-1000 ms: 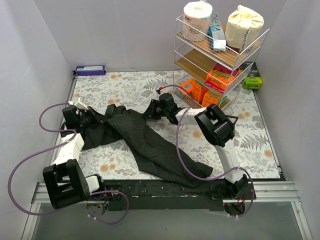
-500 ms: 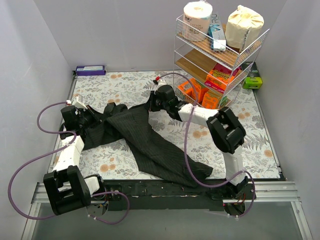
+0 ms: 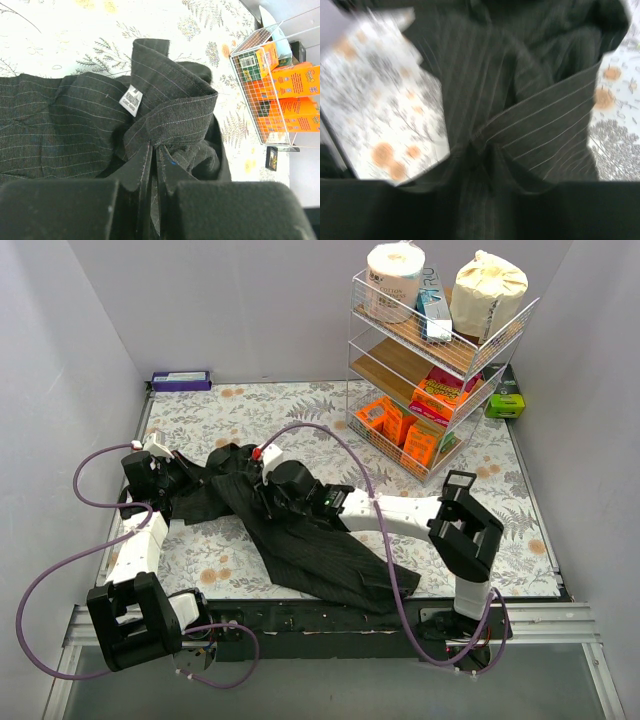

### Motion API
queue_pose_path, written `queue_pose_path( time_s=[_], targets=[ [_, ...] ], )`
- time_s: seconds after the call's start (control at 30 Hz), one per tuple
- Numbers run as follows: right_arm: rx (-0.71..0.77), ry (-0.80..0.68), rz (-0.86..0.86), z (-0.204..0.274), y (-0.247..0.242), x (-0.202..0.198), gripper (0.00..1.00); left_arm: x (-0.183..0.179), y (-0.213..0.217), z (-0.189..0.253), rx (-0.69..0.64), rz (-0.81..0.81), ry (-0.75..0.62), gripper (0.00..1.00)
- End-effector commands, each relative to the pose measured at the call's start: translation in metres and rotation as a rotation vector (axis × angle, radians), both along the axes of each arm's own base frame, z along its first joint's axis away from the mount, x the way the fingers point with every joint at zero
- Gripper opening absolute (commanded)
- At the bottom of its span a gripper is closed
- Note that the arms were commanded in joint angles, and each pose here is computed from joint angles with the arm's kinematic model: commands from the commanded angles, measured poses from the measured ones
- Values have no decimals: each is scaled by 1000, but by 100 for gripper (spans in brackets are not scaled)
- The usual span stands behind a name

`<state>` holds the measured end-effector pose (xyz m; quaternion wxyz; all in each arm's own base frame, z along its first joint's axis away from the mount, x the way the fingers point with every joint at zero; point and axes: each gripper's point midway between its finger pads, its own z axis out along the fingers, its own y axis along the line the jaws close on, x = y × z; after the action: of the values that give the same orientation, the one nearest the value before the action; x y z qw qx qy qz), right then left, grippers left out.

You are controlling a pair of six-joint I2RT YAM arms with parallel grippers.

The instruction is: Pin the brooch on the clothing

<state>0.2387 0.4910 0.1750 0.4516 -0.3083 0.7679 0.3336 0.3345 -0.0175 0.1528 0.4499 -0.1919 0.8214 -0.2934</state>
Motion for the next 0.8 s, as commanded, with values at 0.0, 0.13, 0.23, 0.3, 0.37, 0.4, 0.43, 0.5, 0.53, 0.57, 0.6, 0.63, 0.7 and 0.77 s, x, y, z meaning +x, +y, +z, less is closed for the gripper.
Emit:
queue_pose_path(
  time_s=[0.0, 0.13, 0.23, 0.3, 0.37, 0.4, 0.43, 0.5, 0.53, 0.57, 0.6, 0.63, 0.7, 0.77],
  targets=[
    [-50, 108, 46, -27, -7, -13, 52, 1, 1, 11, 26, -4, -39, 0],
    [-3, 132, 3, 2, -26, 9, 68, 1, 3, 11, 33, 1, -38, 0],
    [70, 169, -34, 22, -54, 32, 74, 1, 4, 10, 37, 7, -36, 0],
    [116, 176, -52, 31, -69, 40, 78, 1, 4, 10, 36, 8, -36, 0],
    [132, 173, -93, 35, -84, 59, 80, 1, 3, 10, 34, 5, -36, 0],
    [129, 185, -90, 33, -86, 63, 82, 1, 3, 10, 29, 2, -35, 0],
    [132, 177, -101, 39, -88, 72, 82, 1, 2, 10, 30, 0, -37, 0],
    [79, 195, -102, 25, -85, 78, 82, 1, 3, 8, 29, 2, -31, 0],
    [73, 202, -96, 23, -79, 82, 82, 2, 3, 10, 30, 2, -34, 0],
    [74, 209, -85, 22, -75, 83, 82, 2, 3, 10, 31, 2, -37, 0],
    [89, 226, -69, 21, -69, 82, 82, 2, 3, 10, 31, 3, -35, 0],
    [108, 226, -61, 22, -62, 86, 82, 2, 3, 10, 32, 2, -35, 0],
    [134, 241, -54, 24, -52, 89, 82, 2, 3, 10, 30, 2, -35, 0],
    [150, 246, -60, 24, -41, 100, 83, 2, 3, 9, 28, 2, -31, 0]
  ],
)
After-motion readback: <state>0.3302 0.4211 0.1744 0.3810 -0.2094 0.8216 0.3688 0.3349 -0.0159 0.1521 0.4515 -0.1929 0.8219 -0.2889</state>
